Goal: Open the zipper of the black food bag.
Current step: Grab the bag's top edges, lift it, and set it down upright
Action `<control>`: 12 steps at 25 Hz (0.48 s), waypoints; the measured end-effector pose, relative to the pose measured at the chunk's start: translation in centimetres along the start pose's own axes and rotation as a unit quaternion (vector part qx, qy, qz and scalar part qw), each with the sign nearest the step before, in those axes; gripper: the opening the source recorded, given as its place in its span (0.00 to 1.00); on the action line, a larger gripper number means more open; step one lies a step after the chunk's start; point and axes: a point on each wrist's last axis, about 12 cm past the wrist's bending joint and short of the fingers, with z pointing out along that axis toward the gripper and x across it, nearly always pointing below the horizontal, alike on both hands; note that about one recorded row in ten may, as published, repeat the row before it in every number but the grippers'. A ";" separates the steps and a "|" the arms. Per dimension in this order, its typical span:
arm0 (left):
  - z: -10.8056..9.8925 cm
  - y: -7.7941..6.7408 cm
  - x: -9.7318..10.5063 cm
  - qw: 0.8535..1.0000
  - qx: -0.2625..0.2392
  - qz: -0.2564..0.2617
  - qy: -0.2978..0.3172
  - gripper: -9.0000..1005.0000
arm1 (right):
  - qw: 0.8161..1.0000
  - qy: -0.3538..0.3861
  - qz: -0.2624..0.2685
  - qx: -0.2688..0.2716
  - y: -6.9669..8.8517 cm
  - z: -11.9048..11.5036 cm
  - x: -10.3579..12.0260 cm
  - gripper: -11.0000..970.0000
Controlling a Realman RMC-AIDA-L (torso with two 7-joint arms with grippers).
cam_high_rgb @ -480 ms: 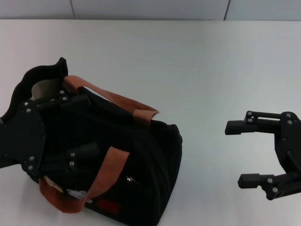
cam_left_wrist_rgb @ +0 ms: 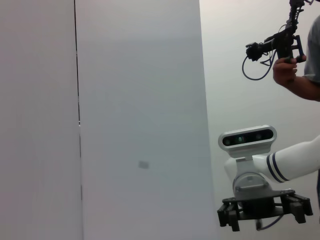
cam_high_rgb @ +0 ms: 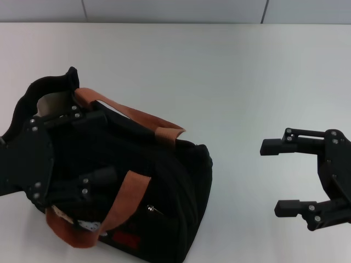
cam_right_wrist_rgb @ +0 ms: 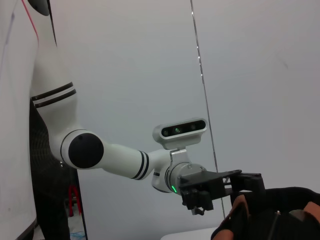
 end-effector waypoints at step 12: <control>-7.6 -3.5 0.1 0.987 -0.162 0.014 0.003 0.81 | 1.000 -0.005 0.005 0.008 0.2 -0.3 0.2 0.86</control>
